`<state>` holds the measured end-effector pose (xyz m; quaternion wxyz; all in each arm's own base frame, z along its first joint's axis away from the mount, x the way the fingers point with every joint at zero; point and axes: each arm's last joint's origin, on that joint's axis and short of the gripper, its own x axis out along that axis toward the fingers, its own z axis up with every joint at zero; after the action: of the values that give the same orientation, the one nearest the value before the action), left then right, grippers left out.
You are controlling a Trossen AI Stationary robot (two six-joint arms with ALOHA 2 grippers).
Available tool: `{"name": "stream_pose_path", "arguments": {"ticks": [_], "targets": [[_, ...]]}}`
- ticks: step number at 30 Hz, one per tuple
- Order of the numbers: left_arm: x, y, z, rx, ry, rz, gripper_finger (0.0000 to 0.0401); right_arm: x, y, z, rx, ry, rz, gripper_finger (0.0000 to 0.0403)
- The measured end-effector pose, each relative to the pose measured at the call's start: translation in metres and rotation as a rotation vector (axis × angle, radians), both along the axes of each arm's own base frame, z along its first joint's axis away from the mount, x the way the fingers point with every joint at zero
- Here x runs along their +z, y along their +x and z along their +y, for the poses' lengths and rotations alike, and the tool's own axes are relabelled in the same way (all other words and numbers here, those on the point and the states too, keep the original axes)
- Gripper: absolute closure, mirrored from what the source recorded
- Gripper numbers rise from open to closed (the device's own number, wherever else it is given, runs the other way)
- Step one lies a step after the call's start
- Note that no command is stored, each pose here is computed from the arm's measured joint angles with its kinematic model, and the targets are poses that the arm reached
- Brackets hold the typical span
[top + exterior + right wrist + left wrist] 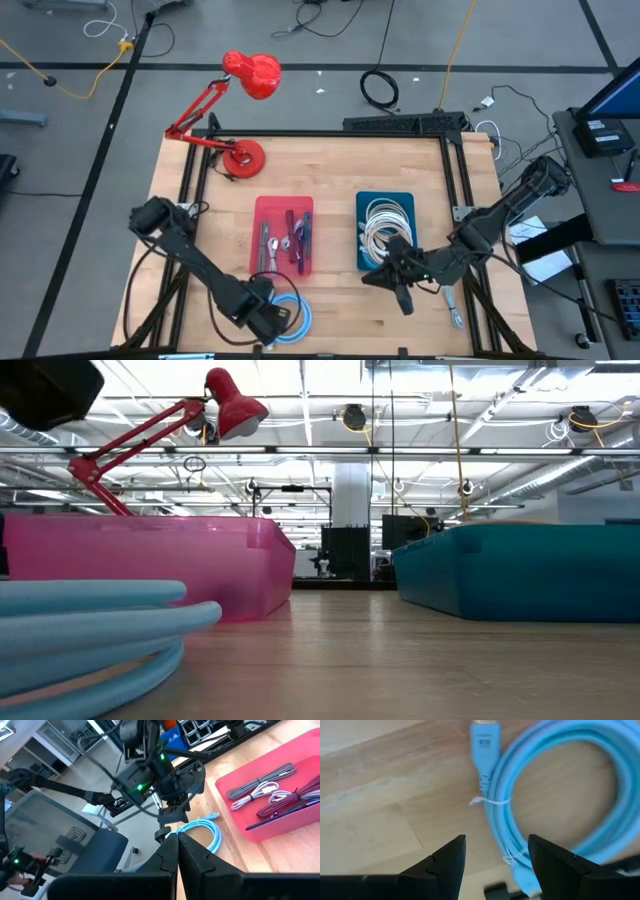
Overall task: Pick & Place USB Port
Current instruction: Put the blue HDMI cable into the blue bin
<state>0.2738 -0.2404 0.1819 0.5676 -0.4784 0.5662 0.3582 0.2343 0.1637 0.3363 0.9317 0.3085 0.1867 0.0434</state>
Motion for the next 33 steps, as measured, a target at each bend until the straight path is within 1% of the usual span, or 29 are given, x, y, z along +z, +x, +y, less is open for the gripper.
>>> {"name": "stream_pose_path", "arguments": {"ticks": [5, 9, 13, 17, 19, 20, 22, 24, 28, 30, 33], "targets": [[-0.012, 0.005, -0.001, -0.007, 0.004, 0.026, 0.0183, 0.000, 0.002, -0.002, -0.008, 0.002, -0.001, 0.0403], [-0.023, 0.016, 0.000, -0.013, -0.019, 0.005, 0.0183, 0.000, 0.002, -0.002, -0.008, 0.002, -0.001, 0.0403], [-0.040, 0.024, 0.000, -0.037, -0.061, 0.064, 0.0183, 0.000, 0.002, -0.002, -0.008, 0.002, -0.001, 0.0403], [-0.055, 0.026, 0.001, -0.048, -0.087, 0.129, 0.0185, 0.000, 0.002, -0.002, -0.006, 0.003, -0.002, 0.0403], [-0.056, 0.026, 0.001, -0.044, -0.088, 0.142, 0.0202, 0.000, 0.001, -0.001, -0.002, 0.005, -0.004, 0.0403], [-0.057, 0.026, 0.001, -0.043, -0.086, 0.143, 0.0220, 0.000, 0.000, 0.000, 0.001, 0.005, -0.004, 0.0403], [-0.054, 0.025, 0.002, -0.044, -0.079, 0.134, 0.0279, 0.001, 0.000, 0.000, 0.002, 0.007, -0.006, 0.0403], [-0.046, 0.024, 0.003, -0.075, -0.073, 0.101, 0.0352, 0.001, 0.000, 0.000, -0.003, 0.020, -0.003, 0.0403], [-0.028, 0.019, 0.006, -0.044, -0.026, 0.034, 0.0353, 0.001, 0.000, 0.000, -0.002, 0.035, 0.000, 0.0403], [-0.009, 0.014, 0.006, -0.018, -0.007, -0.044, 0.0353, 0.001, 0.001, 0.000, 0.006, 0.055, 0.007, 0.0403], [0.030, 0.006, 0.003, 0.027, 0.020, -0.194, 0.0353, 0.001, 0.003, -0.003, -0.019, 0.083, 0.012, 0.0393]]}}
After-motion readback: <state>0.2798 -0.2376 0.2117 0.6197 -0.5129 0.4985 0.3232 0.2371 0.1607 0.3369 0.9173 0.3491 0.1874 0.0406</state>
